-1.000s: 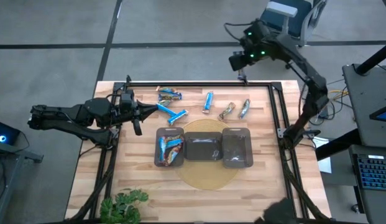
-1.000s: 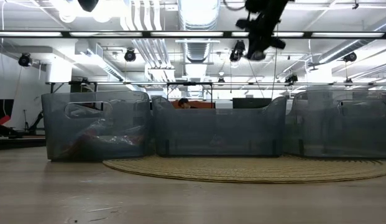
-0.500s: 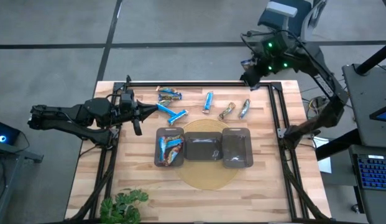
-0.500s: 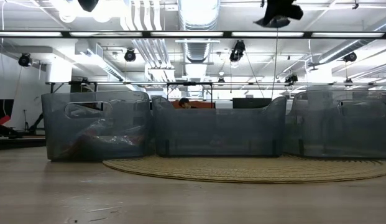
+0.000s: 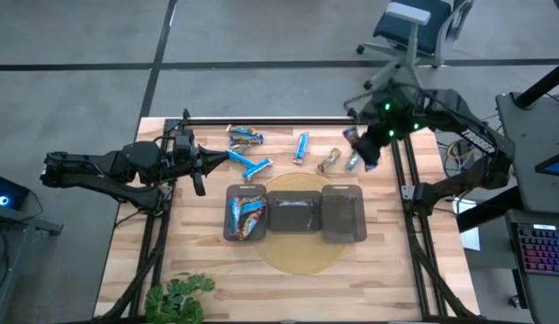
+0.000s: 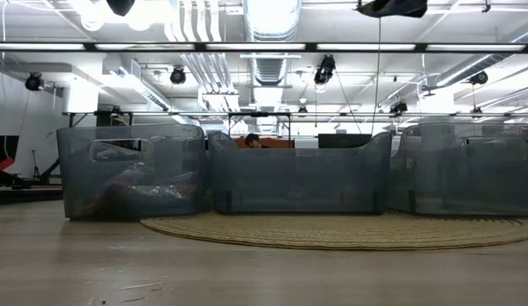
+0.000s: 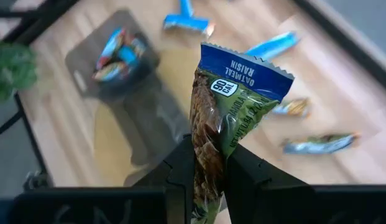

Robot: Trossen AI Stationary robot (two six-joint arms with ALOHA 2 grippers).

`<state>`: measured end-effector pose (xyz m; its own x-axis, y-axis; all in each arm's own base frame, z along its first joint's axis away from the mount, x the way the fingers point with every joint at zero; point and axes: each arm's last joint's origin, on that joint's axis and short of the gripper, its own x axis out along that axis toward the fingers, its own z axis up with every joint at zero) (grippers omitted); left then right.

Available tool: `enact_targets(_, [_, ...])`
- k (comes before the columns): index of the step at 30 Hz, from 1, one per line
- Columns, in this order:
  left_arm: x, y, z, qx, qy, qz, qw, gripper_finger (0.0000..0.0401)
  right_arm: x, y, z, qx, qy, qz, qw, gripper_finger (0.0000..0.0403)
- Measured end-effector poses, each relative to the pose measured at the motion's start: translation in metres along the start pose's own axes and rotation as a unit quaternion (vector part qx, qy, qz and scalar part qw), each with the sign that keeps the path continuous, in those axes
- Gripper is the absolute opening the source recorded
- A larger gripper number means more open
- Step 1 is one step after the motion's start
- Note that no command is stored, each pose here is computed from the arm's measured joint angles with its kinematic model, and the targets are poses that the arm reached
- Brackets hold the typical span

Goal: Pick and place Granola Bars by type
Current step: Put the blue granola bar into the center black bin

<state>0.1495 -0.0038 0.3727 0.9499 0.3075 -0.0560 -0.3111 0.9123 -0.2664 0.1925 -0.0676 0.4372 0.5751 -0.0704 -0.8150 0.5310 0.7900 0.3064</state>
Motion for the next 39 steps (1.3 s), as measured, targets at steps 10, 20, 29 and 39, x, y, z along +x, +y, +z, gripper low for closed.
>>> enact_targets(10, [0.0,0.0,0.0,-0.001,0.0,0.0,1.0,0.0,0.052,0.025,-0.037,0.02,0.119,-0.005,0.993,0.0054])
enact_targets(20, [0.0,0.0,0.0,-0.001,0.0,0.0,1.0,0.0,0.106,0.039,-0.067,0.041,0.16,-0.007,0.986,0.0054])
enact_targets(29, [0.0,0.0,0.0,-0.009,0.0,0.0,1.0,0.0,0.137,0.031,-0.086,0.064,0.178,-0.024,0.982,0.0054])
enact_targets(39, [0.0,0.0,0.0,-0.01,0.0,0.0,1.0,0.0,0.172,0.019,-0.106,0.06,0.177,-0.022,0.982,0.0054])
